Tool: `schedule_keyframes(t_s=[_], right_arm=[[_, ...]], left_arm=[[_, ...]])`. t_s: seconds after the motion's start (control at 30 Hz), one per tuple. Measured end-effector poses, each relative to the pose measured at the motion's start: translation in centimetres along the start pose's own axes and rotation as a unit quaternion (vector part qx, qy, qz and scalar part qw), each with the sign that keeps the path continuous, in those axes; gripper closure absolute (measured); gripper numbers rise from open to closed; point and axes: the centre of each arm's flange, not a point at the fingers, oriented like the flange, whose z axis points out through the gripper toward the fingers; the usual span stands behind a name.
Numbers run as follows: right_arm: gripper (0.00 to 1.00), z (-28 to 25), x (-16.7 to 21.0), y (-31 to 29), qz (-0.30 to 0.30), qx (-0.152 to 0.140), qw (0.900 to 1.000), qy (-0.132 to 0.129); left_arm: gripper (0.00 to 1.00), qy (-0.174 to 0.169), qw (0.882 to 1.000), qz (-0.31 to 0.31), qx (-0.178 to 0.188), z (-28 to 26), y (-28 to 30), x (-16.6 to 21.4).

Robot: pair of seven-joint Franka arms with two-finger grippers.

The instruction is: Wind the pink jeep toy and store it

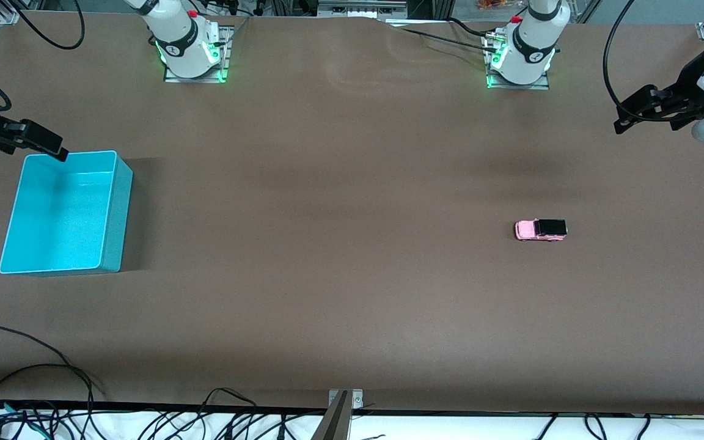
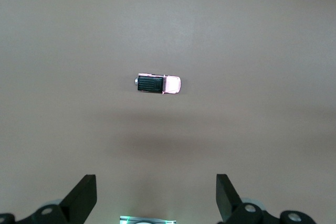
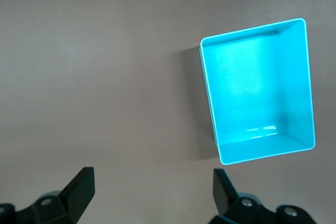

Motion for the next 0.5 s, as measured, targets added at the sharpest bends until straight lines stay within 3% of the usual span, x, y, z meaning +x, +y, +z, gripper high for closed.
schedule_keyframes(t_s=[0.2, 0.5], right_arm=[[0.0, 0.0, 0.0, -0.3, -0.001, 0.0, 1.0, 0.0], [0.0, 0.0, 0.0, -0.3, -0.001, 0.0, 1.0, 0.0]], left_arm=[[0.0, -0.002, 1.0, 0.001, 0.0, 0.2, 0.1, 0.1], [0.0, -0.04, 0.999, 0.001, 0.005, 3.4, 0.4, 1.8]])
